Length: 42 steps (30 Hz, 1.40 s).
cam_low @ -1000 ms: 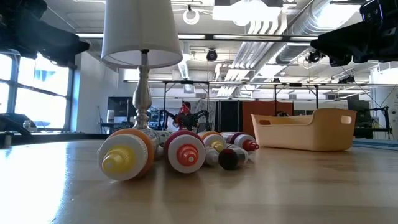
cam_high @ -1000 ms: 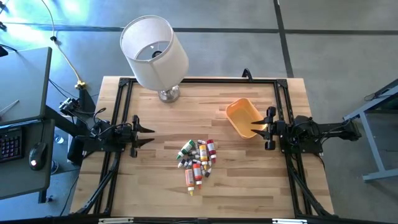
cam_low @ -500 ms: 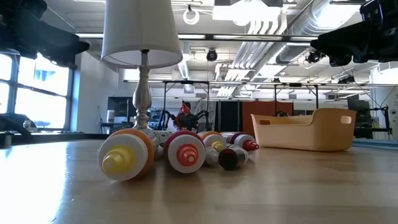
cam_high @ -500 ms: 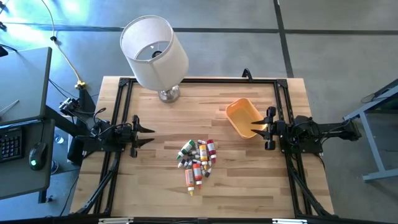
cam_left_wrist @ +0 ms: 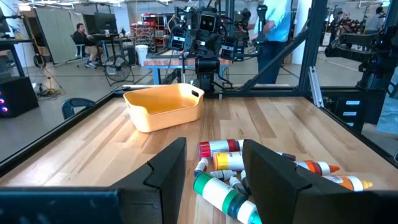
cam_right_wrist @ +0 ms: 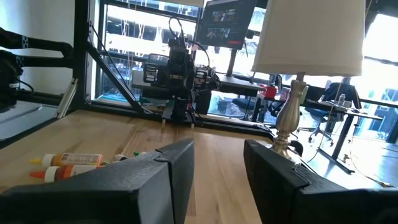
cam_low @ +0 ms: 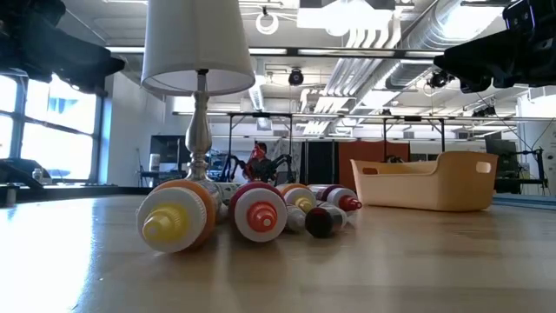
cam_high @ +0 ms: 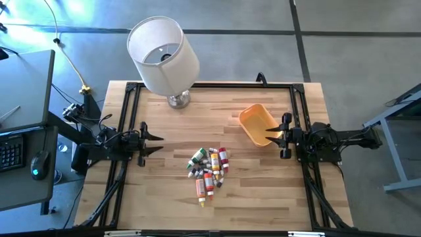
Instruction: Pick & Place food coloring
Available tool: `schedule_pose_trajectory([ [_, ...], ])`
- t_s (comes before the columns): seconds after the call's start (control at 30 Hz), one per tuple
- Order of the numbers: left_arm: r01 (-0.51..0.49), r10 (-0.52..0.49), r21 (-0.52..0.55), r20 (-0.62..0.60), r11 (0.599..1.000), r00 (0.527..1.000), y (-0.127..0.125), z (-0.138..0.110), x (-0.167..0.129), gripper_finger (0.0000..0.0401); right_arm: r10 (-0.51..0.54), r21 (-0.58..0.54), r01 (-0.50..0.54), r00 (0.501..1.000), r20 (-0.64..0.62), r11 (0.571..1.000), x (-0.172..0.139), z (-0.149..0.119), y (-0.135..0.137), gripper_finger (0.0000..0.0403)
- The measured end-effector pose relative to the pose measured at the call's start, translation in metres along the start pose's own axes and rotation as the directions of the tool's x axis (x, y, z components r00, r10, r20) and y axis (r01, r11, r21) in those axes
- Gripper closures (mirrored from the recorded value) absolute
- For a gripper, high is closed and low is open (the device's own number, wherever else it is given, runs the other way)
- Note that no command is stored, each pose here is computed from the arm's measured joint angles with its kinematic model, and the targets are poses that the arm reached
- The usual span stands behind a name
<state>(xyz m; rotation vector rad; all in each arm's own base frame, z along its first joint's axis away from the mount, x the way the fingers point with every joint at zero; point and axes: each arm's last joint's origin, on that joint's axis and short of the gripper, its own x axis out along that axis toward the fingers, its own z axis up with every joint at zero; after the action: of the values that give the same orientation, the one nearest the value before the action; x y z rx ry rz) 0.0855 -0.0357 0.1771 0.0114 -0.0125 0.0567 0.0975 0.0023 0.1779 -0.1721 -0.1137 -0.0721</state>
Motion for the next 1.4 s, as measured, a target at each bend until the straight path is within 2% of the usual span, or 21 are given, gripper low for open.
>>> schedule_pose_trajectory([
  [0.9, 0.0, 0.0, 0.0, 0.0, 1.0, 1.0, 0.0, -0.0001, 0.0, 0.0245, 0.0, 0.0, 0.0, 1.0, 0.0, 1.0, 0.0, 0.0, 0.0, 0.0269],
  [1.07, 0.001, 0.001, -0.042, 0.056, 0.999, 0.998, 0.0001, 0.0056, 0.0, 0.0245, 0.0, 0.0, 0.0, 1.0, 0.0, 1.0, 0.0, 0.0, 0.0, 0.0269],
  [1.33, 0.005, -0.002, -0.045, 0.06, 0.999, 0.998, 0.0, 0.0061, 0.0, 0.0245, 0.0, 0.0, 0.0, 1.0, 0.0, 1.0, 0.0, 0.0001, 0.0, 0.0269],
  [1.4, 0.001, 0.003, -0.051, 0.068, 0.999, 0.998, 0.0002, 0.0071, -0.0001, 0.0245, -0.007, -0.036, 0.007, 1.0, -0.001, 0.999, 0.0, 0.0, -0.0002, 0.0269],
])
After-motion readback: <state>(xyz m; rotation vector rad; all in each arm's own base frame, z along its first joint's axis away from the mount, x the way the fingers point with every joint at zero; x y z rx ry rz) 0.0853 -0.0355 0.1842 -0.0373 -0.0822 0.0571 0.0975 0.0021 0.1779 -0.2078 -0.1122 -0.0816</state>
